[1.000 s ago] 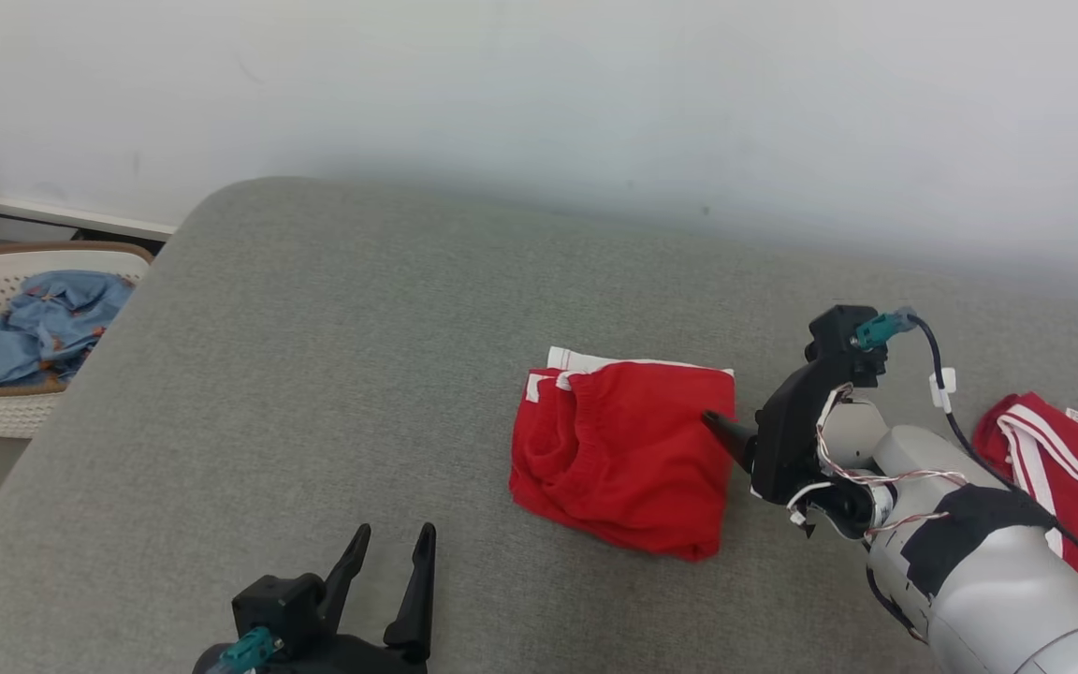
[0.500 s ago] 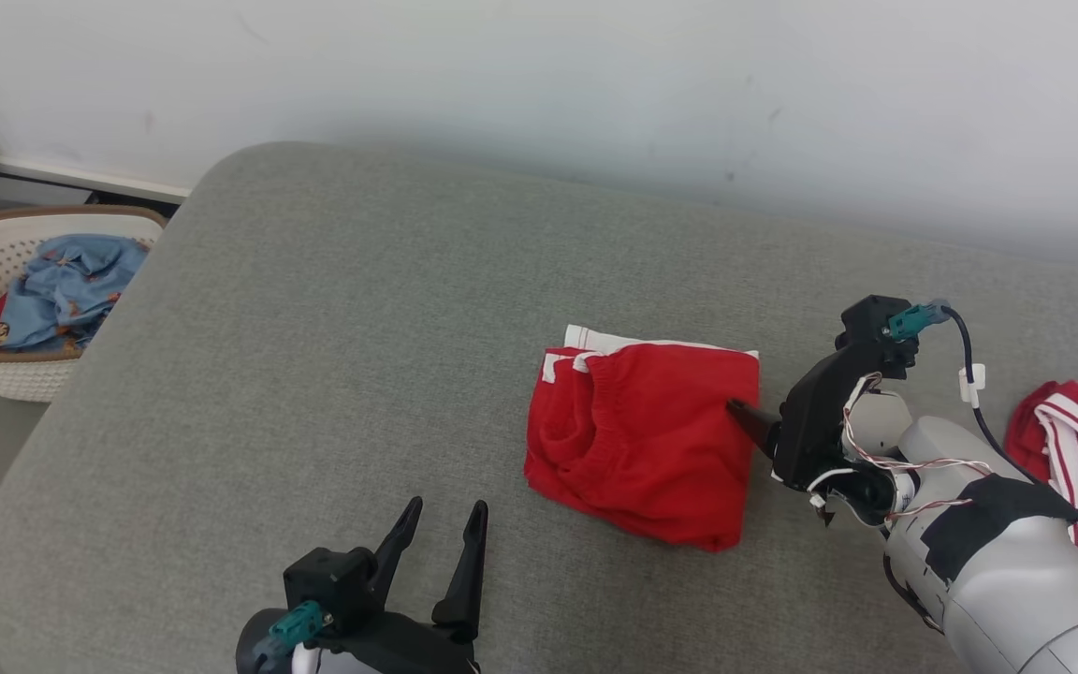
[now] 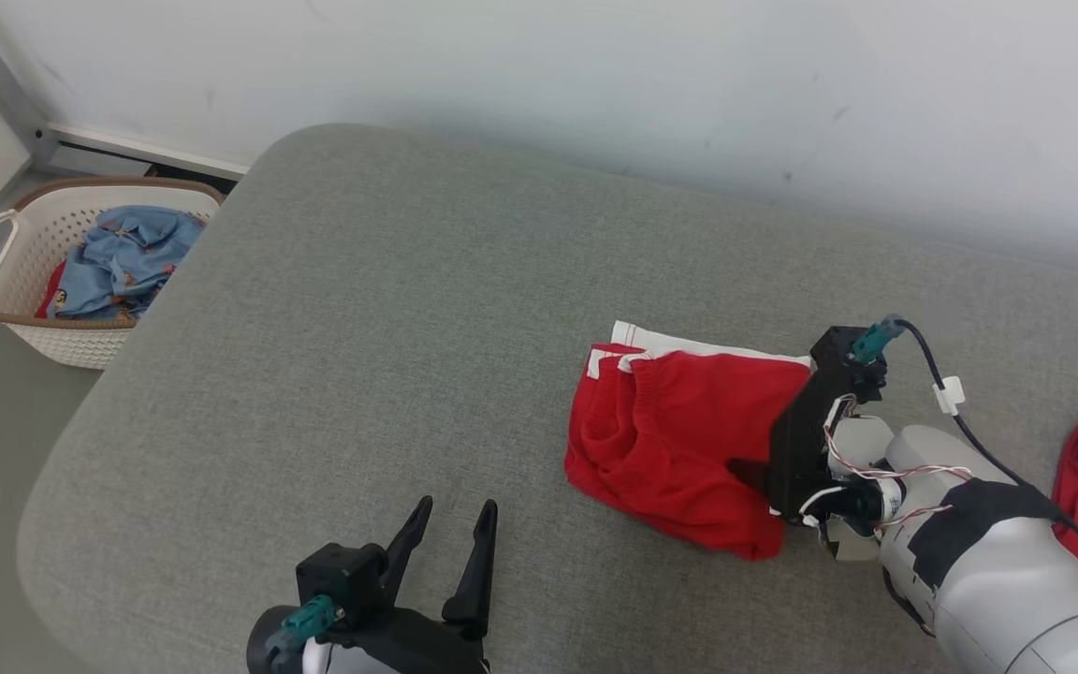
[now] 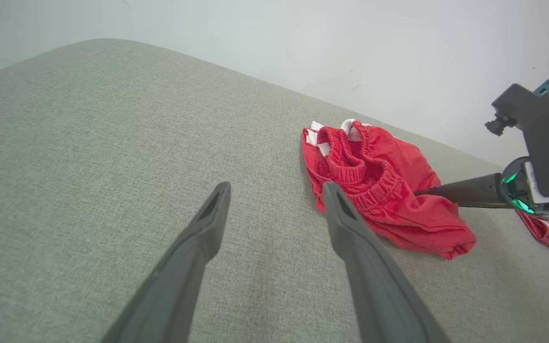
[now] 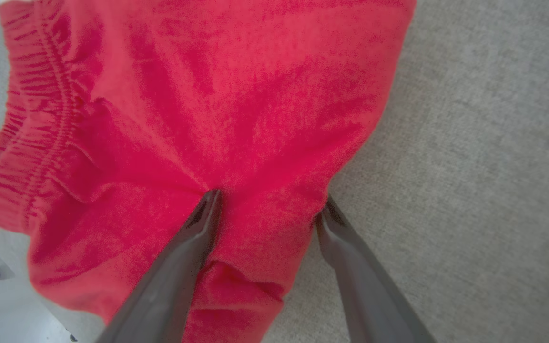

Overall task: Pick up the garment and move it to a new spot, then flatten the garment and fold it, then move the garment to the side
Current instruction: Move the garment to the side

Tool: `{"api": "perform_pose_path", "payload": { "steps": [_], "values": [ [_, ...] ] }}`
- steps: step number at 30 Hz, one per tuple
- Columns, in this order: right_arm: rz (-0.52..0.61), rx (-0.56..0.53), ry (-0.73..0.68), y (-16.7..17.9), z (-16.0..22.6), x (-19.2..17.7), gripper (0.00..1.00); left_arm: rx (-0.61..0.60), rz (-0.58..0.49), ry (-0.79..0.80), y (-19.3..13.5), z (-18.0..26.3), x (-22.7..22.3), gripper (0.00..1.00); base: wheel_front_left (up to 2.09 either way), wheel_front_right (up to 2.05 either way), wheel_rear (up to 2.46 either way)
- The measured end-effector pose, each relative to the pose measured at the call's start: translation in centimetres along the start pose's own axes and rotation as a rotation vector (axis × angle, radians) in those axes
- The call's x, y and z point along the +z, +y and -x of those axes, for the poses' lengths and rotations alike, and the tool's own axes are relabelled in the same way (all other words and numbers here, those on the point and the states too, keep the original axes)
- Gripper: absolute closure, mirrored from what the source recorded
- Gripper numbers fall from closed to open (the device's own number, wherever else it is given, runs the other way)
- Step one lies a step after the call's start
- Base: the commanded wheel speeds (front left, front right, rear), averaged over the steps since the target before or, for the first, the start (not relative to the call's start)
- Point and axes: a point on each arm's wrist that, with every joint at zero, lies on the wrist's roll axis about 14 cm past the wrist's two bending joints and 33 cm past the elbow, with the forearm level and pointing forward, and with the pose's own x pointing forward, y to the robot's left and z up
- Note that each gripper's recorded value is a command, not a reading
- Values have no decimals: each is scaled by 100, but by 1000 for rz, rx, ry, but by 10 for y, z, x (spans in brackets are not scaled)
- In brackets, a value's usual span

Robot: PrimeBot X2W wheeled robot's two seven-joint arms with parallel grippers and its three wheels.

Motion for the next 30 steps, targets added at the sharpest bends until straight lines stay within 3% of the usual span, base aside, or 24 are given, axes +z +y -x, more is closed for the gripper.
{"api": "perform_pose_path", "payload": {
  "steps": [2,3,17,30],
  "values": [
    [20,-3,29,2,-1,-3,96,8,4,-1,2,1,0,0,0,0,0],
    [23,-1,33,4,-1,-2,100,11,7,-2,3,1,0,0,0,0,0],
    [-4,14,-11,5,12,14,100,21,28,0,6,0,-2,0,0,0,0],
    [-20,-68,-106,-35,55,33,100,-68,1,11,-15,-5,-6,0,0,0,0]
  ]
}}
